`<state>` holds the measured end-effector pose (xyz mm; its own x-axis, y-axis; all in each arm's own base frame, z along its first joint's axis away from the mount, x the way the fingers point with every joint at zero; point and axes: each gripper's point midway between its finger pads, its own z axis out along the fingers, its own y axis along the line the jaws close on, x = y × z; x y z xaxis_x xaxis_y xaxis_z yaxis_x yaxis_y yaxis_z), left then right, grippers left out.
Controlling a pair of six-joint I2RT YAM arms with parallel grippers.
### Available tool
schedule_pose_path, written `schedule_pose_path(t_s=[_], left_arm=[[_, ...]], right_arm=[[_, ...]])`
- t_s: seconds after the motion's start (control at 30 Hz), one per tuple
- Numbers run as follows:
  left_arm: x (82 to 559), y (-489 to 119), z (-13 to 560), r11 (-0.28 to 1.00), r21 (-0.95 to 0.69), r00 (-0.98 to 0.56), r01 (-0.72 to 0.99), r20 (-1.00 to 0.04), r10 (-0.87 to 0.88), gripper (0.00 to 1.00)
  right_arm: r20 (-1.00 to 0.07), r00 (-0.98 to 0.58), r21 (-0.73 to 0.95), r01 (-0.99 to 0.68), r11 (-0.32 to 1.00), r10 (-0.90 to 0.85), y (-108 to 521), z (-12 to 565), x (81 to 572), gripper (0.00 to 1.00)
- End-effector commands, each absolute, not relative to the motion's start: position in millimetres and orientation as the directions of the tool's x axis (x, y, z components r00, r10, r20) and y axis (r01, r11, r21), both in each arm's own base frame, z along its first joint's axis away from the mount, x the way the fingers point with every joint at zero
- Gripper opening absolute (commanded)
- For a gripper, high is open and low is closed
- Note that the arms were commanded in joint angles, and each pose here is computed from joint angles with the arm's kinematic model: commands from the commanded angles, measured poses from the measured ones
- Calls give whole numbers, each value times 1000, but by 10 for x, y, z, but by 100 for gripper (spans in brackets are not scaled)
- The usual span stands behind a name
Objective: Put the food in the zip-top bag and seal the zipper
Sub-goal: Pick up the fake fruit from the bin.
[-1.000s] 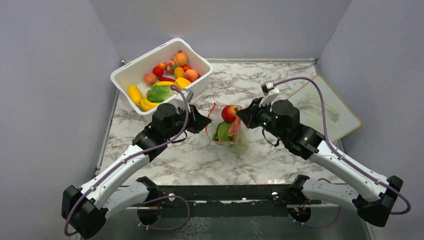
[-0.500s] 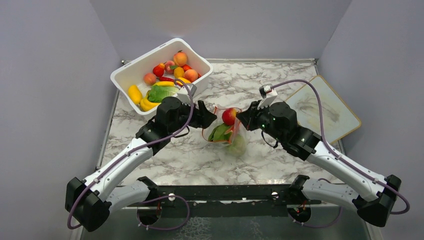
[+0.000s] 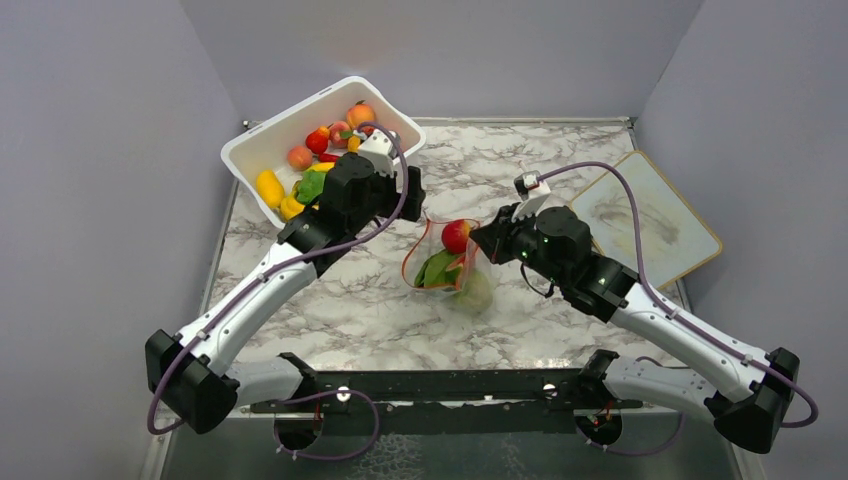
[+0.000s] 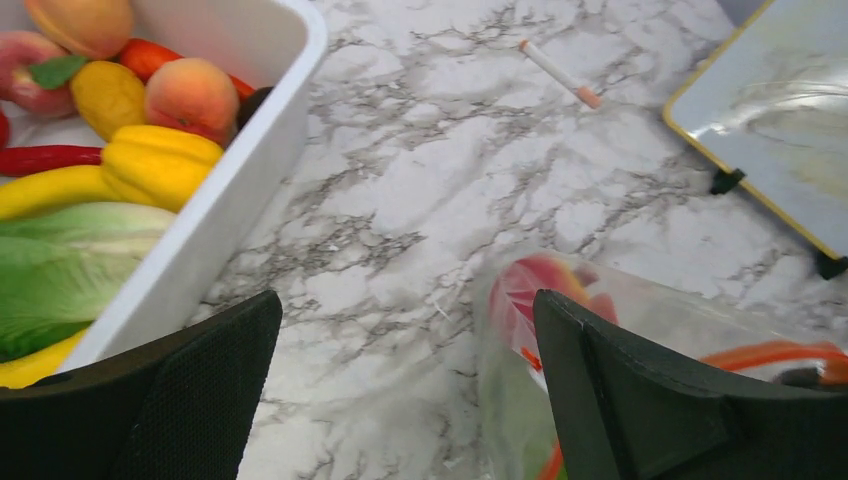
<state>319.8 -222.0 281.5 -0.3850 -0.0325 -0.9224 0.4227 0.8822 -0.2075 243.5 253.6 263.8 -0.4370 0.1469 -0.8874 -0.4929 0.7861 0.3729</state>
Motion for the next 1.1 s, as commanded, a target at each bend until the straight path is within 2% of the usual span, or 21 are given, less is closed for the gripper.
schedule_pose_path(t_s=[0.0,0.27,0.43,0.7,0.8,0.9,1.07], left_arm=[[3517,-1819,2830,954,-30,-350,300,-933,81,99],[4158,-1230,2716,985,-21,-395,169,-918,48,93],[4562,-807,2654,996,11,-392,87,-919,45,83],[5195,-429,2606,975,212,-275,67,-935,222,75],[5455,-363,2362,962,261,-323,84,-906,274,72],[5685,-312,2093,948,301,-381,100,-869,316,65],[5937,-205,1853,925,368,-403,89,-836,372,57]], right_arm=[[-897,-417,374,-532,760,149,2604,2717,2421,1],[-903,-404,357,-516,779,146,2550,2777,2447,1],[-901,-408,359,-510,782,147,2551,2778,2457,1],[-897,-418,360,-507,783,142,2572,2803,2466,1],[-896,-422,359,-505,785,139,2571,2791,2468,1],[-892,-431,361,-504,784,133,2585,2757,2467,1],[-887,-444,361,-501,787,124,2597,2715,2468,1]])
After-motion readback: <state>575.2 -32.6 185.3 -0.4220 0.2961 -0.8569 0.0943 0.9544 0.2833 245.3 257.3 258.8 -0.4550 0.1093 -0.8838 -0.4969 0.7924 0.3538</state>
